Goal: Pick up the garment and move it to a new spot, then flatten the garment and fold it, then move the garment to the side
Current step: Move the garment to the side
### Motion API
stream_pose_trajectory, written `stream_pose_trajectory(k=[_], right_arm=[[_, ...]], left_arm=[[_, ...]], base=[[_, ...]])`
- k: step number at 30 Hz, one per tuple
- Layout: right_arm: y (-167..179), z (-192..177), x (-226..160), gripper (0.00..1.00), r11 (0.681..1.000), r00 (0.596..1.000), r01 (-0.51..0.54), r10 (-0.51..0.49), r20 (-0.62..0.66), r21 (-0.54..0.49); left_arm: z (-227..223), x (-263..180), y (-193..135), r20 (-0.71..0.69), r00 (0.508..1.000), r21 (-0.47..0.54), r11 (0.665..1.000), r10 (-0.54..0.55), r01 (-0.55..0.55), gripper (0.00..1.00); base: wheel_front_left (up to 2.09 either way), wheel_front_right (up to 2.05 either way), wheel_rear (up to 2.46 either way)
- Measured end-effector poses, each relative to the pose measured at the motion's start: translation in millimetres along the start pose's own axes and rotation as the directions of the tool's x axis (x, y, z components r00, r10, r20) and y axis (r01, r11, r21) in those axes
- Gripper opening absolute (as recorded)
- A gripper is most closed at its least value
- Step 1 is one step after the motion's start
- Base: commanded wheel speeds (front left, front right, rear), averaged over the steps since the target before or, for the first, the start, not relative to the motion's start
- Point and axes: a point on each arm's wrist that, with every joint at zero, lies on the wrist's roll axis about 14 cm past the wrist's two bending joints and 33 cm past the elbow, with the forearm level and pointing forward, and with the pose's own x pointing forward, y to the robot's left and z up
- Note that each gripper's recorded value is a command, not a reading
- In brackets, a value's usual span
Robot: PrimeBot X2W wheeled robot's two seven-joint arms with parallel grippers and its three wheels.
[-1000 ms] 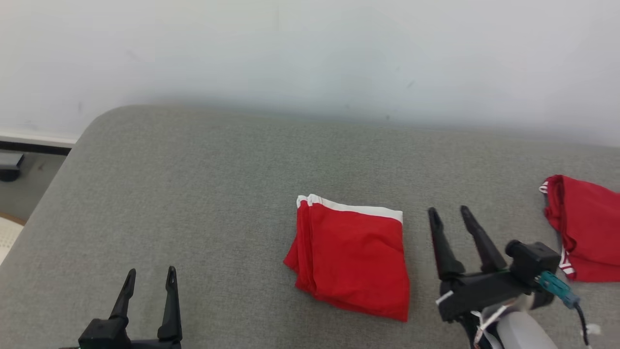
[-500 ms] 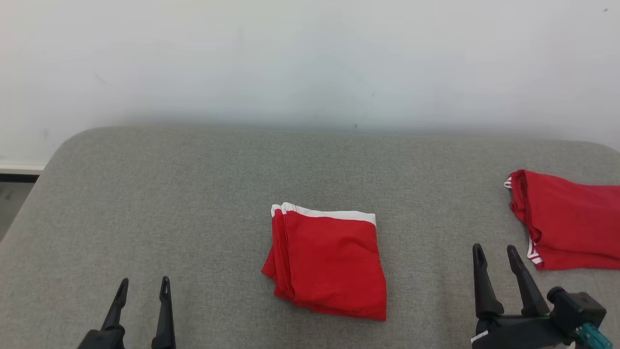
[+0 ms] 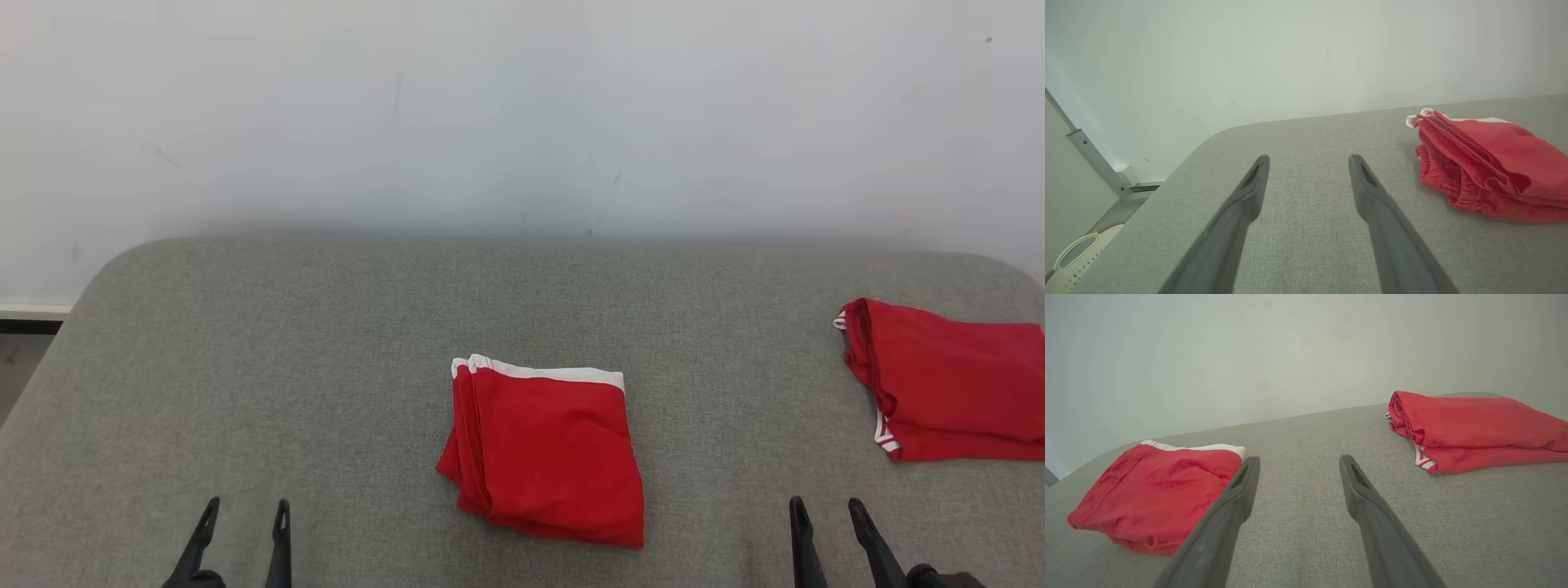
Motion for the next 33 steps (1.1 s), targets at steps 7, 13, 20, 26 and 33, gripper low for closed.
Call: stream_pose_trajectory(k=[7, 13, 20, 26, 33], right_arm=[[1.6, -3.9, -6.0, 1.00, 1.000, 1.000, 0.003, -0.003, -0.010, 0.001], [-0.2, -2.4, -5.9, 1.00, 1.000, 1.000, 0.010, -0.010, -0.005, 0.003], [-1.3, -2.0, -1.4, 1.00, 1.000, 1.000, 0.014, -0.014, -0.004, 0.014], [-0.9, -6.7, -0.3, 1.00, 1.000, 1.000, 0.013, -0.013, -0.018, 0.021], [-0.5, -10.4, -0.2, 1.00, 1.000, 0.999, 0.013, -0.012, -0.030, 0.024]], left_arm=[[4.3, -10.8, 3.5, -0.008, 1.000, 0.033, 0.999, -0.006, 0.006, 1.00], [15.2, -18.4, 13.5, 0.035, 0.999, -0.018, 0.999, 0.030, -0.029, 1.00], [16.9, -22.5, 17.2, 0.056, 0.998, -0.051, 0.998, 0.036, -0.033, 1.00], [10.0, -27.3, 18.0, 0.043, 0.999, -0.063, 0.998, 0.032, -0.030, 1.00], [9.1, -28.1, 20.0, 0.048, 0.998, -0.065, 0.997, 0.041, -0.038, 1.00]], base=[[0.00, 0.00, 0.00], [0.00, 0.00, 0.00], [0.00, 0.00, 0.00], [0.00, 0.00, 0.00], [0.00, 0.00, 0.00]])
